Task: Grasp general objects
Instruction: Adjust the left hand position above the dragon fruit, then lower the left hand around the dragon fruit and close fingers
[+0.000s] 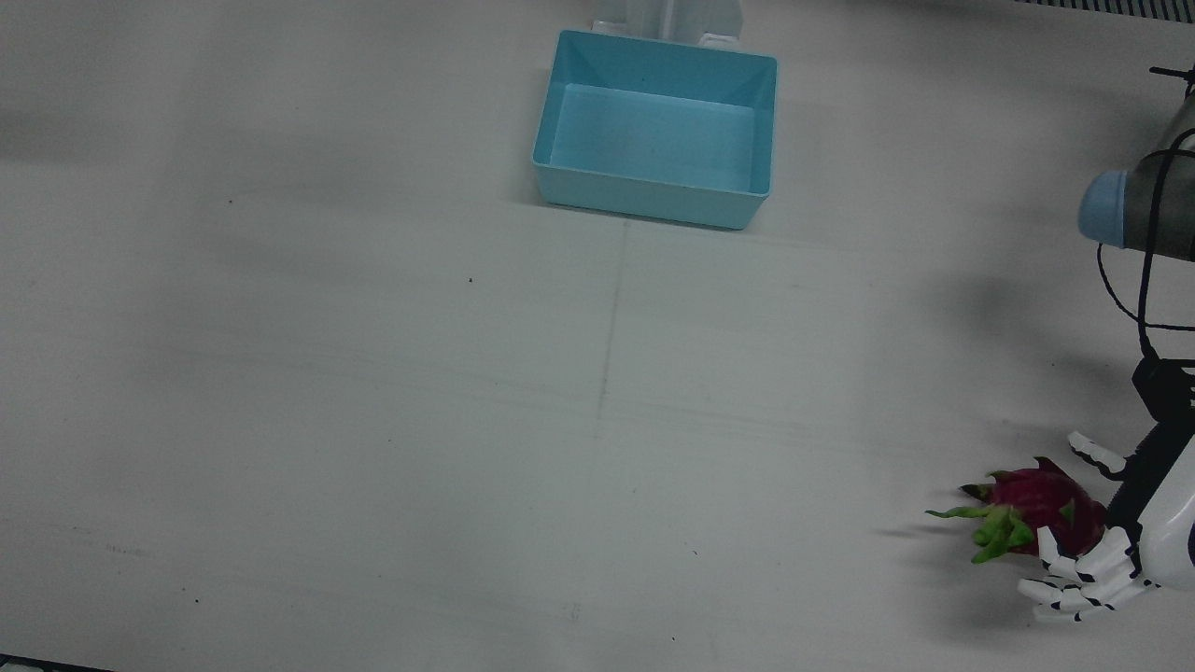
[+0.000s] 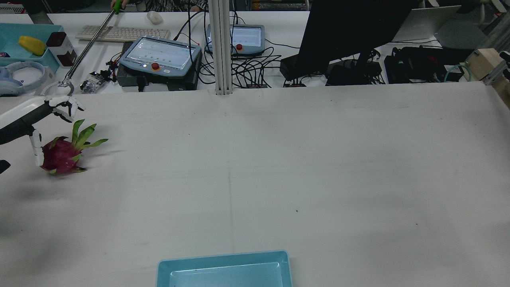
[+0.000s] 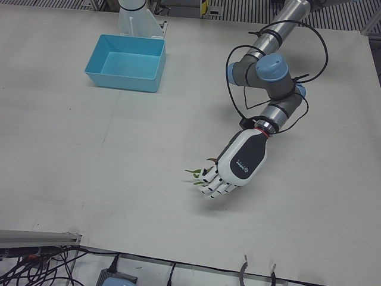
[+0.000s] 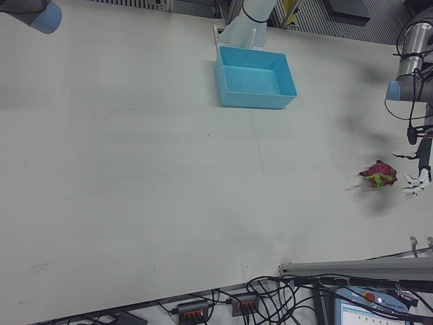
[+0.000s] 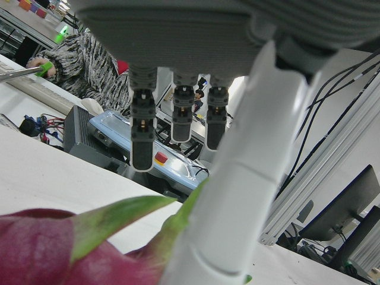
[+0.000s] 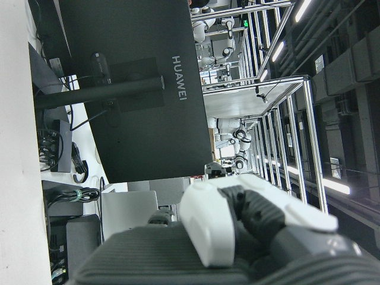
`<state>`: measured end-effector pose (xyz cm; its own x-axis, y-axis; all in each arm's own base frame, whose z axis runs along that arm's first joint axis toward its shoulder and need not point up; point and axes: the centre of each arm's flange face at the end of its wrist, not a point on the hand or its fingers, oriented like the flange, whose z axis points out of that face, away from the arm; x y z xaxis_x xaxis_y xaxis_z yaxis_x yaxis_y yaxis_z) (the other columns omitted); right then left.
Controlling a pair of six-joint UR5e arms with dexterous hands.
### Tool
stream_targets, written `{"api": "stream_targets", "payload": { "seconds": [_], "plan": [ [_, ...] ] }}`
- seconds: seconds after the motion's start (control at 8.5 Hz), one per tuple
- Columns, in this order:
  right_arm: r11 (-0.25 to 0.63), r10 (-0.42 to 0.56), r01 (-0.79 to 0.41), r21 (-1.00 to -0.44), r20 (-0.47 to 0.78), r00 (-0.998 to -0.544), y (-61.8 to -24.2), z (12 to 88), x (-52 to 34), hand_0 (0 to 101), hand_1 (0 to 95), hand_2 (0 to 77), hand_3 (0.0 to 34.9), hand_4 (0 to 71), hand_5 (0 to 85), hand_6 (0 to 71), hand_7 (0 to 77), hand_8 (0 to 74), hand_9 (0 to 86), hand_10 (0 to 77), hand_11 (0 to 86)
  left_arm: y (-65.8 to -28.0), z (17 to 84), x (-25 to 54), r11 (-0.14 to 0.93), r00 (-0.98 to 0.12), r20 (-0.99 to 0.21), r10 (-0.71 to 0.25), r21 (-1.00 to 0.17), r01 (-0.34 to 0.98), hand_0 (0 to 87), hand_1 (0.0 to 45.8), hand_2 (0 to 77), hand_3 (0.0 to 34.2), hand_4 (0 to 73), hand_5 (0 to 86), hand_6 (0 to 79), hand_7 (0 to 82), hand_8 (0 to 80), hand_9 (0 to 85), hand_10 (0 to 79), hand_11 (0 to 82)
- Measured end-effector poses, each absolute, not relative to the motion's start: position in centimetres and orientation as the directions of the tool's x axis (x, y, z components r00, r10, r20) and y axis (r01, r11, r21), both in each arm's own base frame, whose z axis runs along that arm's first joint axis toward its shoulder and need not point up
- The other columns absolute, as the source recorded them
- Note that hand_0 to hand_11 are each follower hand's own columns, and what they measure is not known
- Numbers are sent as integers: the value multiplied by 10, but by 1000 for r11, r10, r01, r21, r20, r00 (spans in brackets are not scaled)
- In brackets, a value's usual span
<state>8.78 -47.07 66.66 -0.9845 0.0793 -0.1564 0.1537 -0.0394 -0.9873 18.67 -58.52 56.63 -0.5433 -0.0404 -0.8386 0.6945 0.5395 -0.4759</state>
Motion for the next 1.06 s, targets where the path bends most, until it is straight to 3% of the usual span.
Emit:
{"api": "stream_targets", "payload": {
  "seconds": [0.47,1.06],
  "plan": [
    [-41,79,154,-987,-156,-985,-471,667,88,0,949,774,0,0,0,0,0,0,5,0,5,-551,613,147,541,-541,-841,-16,-462,703,795,0,0,83,0,698,142,333,196,202,371,251],
    [-42,79,153,-987,-156,-985,-470,668,88,0,949,774,0,0,0,0,0,0,5,0,5,-551,626,162,523,-515,-857,28,-427,738,746,0,0,70,0,698,131,344,196,196,371,240]
  ]
}}
